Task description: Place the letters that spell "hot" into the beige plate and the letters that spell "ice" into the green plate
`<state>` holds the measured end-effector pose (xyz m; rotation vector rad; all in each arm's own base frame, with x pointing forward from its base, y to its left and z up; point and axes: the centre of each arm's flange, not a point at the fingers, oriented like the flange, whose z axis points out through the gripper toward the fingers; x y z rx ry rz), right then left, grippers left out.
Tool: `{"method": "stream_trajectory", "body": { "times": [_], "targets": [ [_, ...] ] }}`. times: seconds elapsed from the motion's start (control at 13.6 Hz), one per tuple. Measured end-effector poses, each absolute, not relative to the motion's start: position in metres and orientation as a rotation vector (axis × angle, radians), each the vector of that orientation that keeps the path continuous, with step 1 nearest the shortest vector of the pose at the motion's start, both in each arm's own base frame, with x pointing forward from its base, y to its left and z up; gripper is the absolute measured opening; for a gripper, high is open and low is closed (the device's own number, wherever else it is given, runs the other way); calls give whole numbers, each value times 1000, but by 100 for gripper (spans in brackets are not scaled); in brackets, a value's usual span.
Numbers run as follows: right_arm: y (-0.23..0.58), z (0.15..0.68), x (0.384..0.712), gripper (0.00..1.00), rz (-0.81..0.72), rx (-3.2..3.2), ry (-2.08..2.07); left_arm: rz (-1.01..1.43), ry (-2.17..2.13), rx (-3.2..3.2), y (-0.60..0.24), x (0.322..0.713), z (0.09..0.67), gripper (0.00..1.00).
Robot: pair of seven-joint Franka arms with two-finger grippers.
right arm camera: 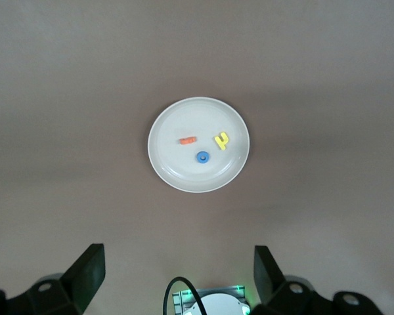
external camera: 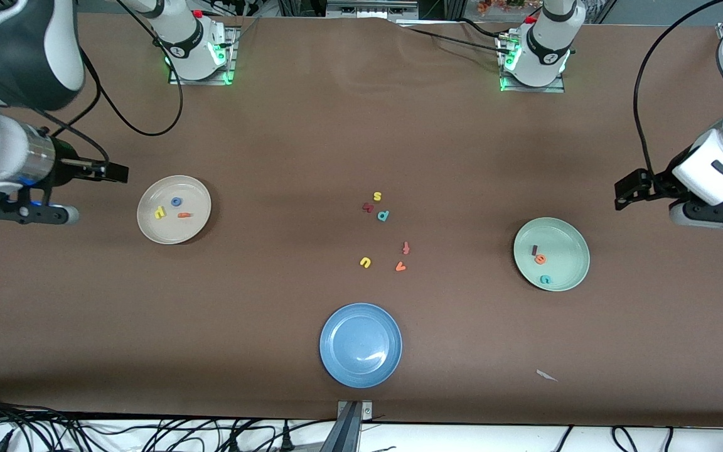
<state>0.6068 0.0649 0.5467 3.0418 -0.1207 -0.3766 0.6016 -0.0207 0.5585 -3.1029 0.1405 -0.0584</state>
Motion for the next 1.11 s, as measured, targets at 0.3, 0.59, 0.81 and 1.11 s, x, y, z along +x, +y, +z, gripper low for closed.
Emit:
{"method": "stream_trajectory", "body": {
  "times": [0.3, 0.59, 0.81, 1.11],
  "targets": [
    [45, 547, 613, 100, -360, 3059, -158, -51, 130, -3100, -16, 596, 561, 100],
    [21, 542, 623, 100, -309, 3100, -123, -50, 129, -3100, -17, 596, 561, 100],
    [7, 551, 619, 100, -261, 3120, -116, -52, 135, -3100, -19, 596, 562, 100],
    [6, 557, 613, 100, -246, 3128, -114, -57, 192, -3102, -43, 594, 564, 100]
  ]
}}
